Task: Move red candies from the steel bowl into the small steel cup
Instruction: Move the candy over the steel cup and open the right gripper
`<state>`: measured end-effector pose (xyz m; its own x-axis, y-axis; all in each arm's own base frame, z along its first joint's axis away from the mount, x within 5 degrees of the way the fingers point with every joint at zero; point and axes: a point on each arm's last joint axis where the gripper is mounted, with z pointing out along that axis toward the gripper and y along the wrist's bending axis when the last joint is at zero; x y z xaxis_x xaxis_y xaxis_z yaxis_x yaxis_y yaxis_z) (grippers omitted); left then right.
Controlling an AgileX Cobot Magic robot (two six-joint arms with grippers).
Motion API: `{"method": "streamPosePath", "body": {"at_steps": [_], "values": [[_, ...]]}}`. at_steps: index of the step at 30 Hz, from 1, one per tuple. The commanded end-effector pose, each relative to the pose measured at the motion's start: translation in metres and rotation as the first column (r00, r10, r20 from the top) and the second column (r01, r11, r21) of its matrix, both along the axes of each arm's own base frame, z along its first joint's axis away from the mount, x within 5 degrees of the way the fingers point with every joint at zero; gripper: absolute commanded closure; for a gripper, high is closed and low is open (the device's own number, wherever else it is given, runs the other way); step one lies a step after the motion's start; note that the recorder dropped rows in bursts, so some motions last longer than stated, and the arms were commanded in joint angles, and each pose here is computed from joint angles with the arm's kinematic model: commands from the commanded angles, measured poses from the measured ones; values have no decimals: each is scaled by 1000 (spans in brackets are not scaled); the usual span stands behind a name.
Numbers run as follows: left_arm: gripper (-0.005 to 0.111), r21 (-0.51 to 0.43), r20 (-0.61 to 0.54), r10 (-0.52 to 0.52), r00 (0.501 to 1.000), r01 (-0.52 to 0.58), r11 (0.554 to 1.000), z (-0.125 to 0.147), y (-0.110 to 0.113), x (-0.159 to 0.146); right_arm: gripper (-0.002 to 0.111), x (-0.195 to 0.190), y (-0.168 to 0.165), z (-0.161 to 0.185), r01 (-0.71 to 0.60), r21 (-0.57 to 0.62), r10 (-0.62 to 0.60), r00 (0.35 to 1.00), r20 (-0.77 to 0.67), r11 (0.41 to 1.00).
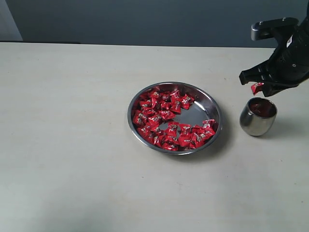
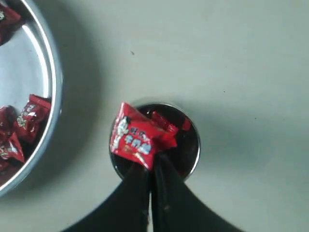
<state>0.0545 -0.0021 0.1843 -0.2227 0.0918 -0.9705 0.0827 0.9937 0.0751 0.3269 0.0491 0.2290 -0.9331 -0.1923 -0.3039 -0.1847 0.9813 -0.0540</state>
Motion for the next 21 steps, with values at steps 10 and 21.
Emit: {"method": "streamPosePath", "body": {"at_steps": [10,21], "values": [[106,-8,10,-3,1000,3,1000,1,0,0,109,-4,-5,-1,6,-25,-7,999,-51,1000],[106,-8,10,-3,1000,3,1000,1,0,0,107,-5,-6,-1,5,-32,-7,998,-68,999]]}}
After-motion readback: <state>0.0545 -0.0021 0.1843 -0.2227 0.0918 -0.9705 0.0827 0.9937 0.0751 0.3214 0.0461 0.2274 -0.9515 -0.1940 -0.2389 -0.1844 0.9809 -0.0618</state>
